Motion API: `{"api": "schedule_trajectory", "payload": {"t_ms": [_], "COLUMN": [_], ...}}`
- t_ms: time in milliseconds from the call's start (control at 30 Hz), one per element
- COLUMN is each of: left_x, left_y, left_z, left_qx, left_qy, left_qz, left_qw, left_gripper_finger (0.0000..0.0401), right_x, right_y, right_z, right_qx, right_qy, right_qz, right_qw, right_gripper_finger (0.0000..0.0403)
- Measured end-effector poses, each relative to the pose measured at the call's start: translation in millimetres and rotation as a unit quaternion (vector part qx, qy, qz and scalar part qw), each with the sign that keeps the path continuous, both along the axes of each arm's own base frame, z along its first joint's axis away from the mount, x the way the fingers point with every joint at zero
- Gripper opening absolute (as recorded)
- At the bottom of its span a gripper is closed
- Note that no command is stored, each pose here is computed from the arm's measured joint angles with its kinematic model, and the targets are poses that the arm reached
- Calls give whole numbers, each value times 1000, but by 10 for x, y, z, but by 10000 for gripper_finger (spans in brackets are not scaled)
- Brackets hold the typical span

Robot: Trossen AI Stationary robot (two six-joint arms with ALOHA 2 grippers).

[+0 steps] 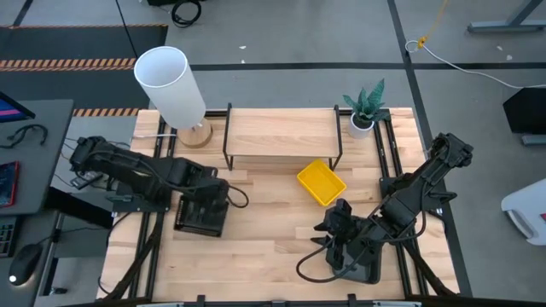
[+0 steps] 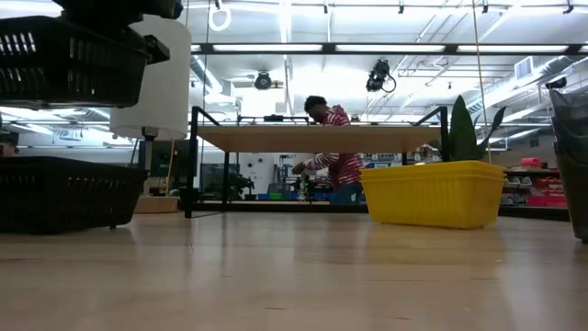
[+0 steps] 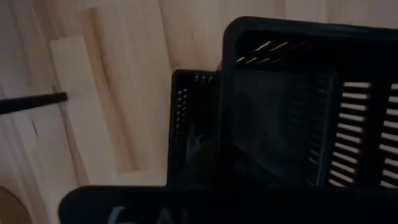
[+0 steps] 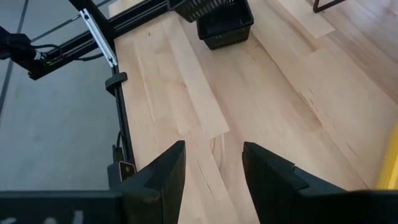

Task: Stack baskets on shelf by color
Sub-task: Stack the bottom black bin on top of the top black bin

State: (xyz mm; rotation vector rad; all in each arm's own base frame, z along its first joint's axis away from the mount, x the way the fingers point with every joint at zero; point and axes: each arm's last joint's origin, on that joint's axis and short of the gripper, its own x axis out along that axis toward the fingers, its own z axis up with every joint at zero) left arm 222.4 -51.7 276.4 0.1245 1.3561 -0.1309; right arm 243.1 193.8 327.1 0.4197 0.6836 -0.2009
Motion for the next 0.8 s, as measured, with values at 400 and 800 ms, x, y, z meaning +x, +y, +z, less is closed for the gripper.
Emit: {"api": "schedule_trajectory", "payload": {"t_ms": [400,800], "left_x": [31,7], "left_y": [187,225], "left_z": [-2,-98], "left_qx": [-1,-6], "left_qy": [4,21], "left_qz": [-31,-40], "left_qw": [1000,999], "left_gripper_finger": [1,1], "right_x": [1,1], "right_y": [0,0], "right_z": [1,1], "right_qx": [2,1], "right_qy": [-1,-1], "right_qz": [-3,-3], "right_qw": [1000,1000], "right_gripper_finger": [164,164]}}
